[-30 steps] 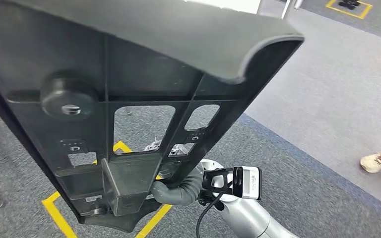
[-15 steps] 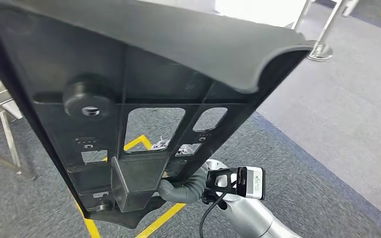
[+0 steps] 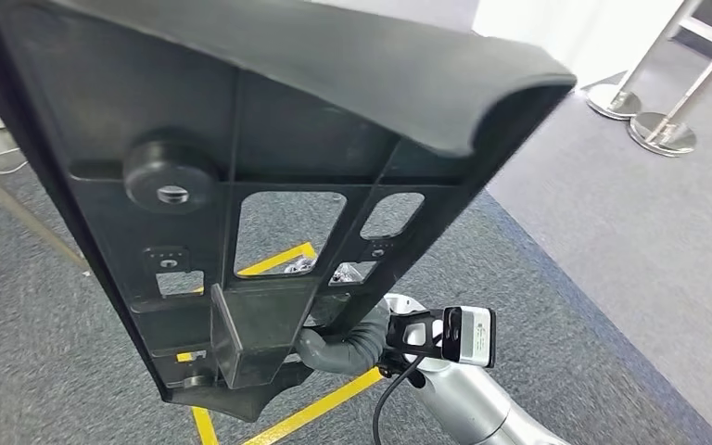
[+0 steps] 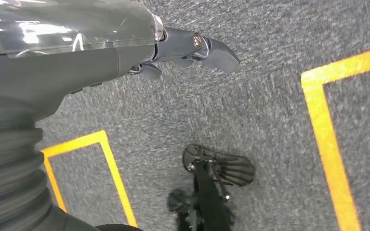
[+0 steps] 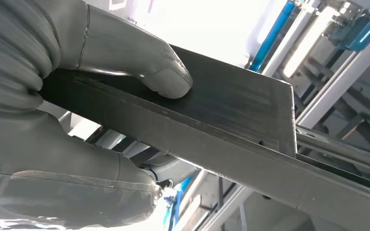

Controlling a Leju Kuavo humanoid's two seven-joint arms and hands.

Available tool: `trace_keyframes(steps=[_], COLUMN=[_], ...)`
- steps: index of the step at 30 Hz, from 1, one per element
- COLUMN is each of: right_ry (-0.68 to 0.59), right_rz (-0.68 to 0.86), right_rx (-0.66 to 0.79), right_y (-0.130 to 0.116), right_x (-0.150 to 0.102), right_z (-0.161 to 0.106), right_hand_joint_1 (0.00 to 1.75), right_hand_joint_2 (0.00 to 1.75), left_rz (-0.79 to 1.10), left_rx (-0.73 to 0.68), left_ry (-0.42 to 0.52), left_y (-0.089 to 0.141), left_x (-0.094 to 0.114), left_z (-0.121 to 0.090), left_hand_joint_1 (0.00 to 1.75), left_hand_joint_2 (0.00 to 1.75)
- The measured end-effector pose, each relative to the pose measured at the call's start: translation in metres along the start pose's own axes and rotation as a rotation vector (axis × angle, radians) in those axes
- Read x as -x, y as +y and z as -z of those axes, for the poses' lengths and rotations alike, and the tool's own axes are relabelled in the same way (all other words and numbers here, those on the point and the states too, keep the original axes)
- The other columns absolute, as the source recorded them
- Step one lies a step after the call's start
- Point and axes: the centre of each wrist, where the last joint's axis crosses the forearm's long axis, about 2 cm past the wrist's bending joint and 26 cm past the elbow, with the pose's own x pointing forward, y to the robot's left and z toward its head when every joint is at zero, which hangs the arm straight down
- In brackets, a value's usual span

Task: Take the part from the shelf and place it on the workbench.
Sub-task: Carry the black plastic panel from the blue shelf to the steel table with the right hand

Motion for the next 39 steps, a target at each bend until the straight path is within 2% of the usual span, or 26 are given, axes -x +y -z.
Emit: trace_keyframes(steps=[29, 39], right_ry=[-0.019, -0.013], right_rz=[0.004, 0.002], right_rx=[0.011, 0.019], right_y=[-0.0022, -0.0024], right_x=[-0.0029, -0.0067], right_z=[0.0003, -0.0082], right_hand_joint_1=[1.75, 1.75], right_hand_joint_2=[1.75, 1.75], left_rz=[-0.012, -0.023], left_rx=[0.032, 0.059], left_ry=[-0.021, -0.042], left_y=[0.0019, 0.0011], left_x=[0.0008, -0.0013], left_z=[-0.0001, 0.0006], left_hand_joint_1=[0.00, 0.00], left_hand_joint_2=[1.75, 1.75])
